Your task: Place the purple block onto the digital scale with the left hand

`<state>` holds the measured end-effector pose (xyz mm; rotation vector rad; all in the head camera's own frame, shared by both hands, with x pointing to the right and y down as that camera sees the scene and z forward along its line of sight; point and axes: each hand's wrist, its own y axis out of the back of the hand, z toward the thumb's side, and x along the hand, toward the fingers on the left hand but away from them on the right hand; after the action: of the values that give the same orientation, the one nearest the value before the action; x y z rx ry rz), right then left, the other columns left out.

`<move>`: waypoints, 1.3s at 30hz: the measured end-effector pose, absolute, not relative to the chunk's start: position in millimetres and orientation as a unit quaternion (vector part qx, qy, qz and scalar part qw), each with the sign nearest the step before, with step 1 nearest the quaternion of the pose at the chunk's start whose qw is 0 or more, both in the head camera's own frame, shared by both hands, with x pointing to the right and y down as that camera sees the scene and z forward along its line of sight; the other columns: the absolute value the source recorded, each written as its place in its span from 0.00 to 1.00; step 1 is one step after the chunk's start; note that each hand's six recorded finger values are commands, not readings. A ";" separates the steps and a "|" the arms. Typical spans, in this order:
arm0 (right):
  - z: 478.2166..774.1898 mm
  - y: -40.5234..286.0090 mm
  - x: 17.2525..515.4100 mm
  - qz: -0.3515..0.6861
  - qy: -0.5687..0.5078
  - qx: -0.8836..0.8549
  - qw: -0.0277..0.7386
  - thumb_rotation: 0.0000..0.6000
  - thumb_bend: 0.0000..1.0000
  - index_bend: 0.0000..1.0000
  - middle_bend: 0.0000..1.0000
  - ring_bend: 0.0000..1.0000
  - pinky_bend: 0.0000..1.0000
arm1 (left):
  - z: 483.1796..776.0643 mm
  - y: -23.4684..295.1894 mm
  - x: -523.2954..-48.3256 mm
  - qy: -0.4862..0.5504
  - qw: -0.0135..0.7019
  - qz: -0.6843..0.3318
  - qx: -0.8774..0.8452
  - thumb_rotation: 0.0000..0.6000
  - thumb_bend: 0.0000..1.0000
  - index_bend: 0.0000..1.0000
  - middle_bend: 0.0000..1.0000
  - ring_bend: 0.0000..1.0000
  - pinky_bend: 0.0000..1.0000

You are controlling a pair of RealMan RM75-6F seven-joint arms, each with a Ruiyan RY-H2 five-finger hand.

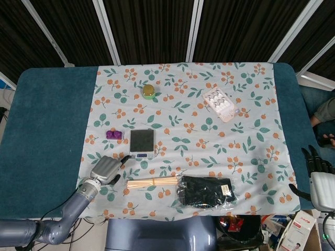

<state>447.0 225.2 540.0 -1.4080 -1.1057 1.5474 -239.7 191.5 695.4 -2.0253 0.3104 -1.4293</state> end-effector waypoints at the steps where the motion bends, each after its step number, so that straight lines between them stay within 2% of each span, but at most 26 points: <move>1: 540.0 225.2 446.8 0.605 -0.432 -0.551 0.378 1.00 0.06 0.05 0.01 0.17 0.19 | 690.0 190.3 -237.7 0.125 0.318 -0.537 -0.771 1.00 0.46 0.15 0.79 0.72 0.62; 3: 539.9 225.3 446.7 0.605 -0.432 -0.551 0.378 1.00 0.06 0.05 0.01 0.17 0.19 | 675.4 186.3 -234.0 0.145 0.325 -0.521 -0.776 1.00 0.43 0.15 0.76 0.69 0.61; 5: 539.8 225.4 446.6 0.605 -0.432 -0.551 0.379 1.00 0.06 0.05 0.01 0.17 0.19 | 662.9 181.1 -233.5 0.165 0.329 -0.510 -0.777 1.00 0.36 0.15 0.69 0.63 0.59; 6: 539.8 225.4 446.6 0.605 -0.433 -0.551 0.379 1.00 0.06 0.05 0.01 0.17 0.19 | 655.8 176.7 -235.0 0.180 0.332 -0.504 -0.777 1.00 0.33 0.15 0.65 0.59 0.56; 8: 539.7 225.6 446.8 0.606 -0.433 -0.550 0.378 1.00 0.06 0.05 0.01 0.17 0.19 | 648.6 171.2 -237.8 0.199 0.332 -0.499 -0.775 1.00 0.27 0.15 0.49 0.45 0.46; 10: 539.8 225.7 446.9 0.606 -0.433 -0.550 0.377 1.00 0.06 0.05 0.01 0.17 0.19 | 643.1 164.6 -239.8 0.220 0.334 -0.493 -0.773 1.00 0.23 0.15 0.41 0.36 0.39; 13: 540.0 225.9 446.8 0.607 -0.433 -0.550 0.377 1.00 0.06 0.05 0.01 0.17 0.19 | 637.7 150.2 -243.9 0.248 0.350 -0.489 -0.759 1.00 0.20 0.16 0.36 0.31 0.36; 19: 539.9 226.3 447.2 0.608 -0.433 -0.549 0.376 1.00 0.06 0.05 0.01 0.17 0.19 | 633.5 111.0 -258.3 0.311 0.392 -0.495 -0.711 1.00 0.16 0.17 0.33 0.25 0.34; 25: 540.1 226.6 447.2 0.610 -0.432 -0.548 0.375 1.00 0.06 0.05 0.01 0.17 0.19 | 647.7 79.0 -276.5 0.330 0.363 -0.532 -0.690 1.00 0.13 0.17 0.32 0.24 0.32; 32: 539.8 226.9 447.5 0.612 -0.431 -0.546 0.376 1.00 0.06 0.05 0.01 0.17 0.19 | 678.1 59.7 -287.1 0.293 0.341 -0.568 -0.690 1.00 0.08 0.17 0.32 0.24 0.31; 39: 539.8 226.9 448.0 0.612 -0.432 -0.545 0.375 1.00 0.06 0.05 0.01 0.17 0.19 | 704.6 52.8 -281.9 0.259 0.343 -0.592 -0.682 1.00 0.08 0.20 0.36 0.24 0.31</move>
<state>448.0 226.9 539.8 -1.3961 -1.1053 1.5675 -281.9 52.8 704.6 -1.7718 0.6719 -1.5385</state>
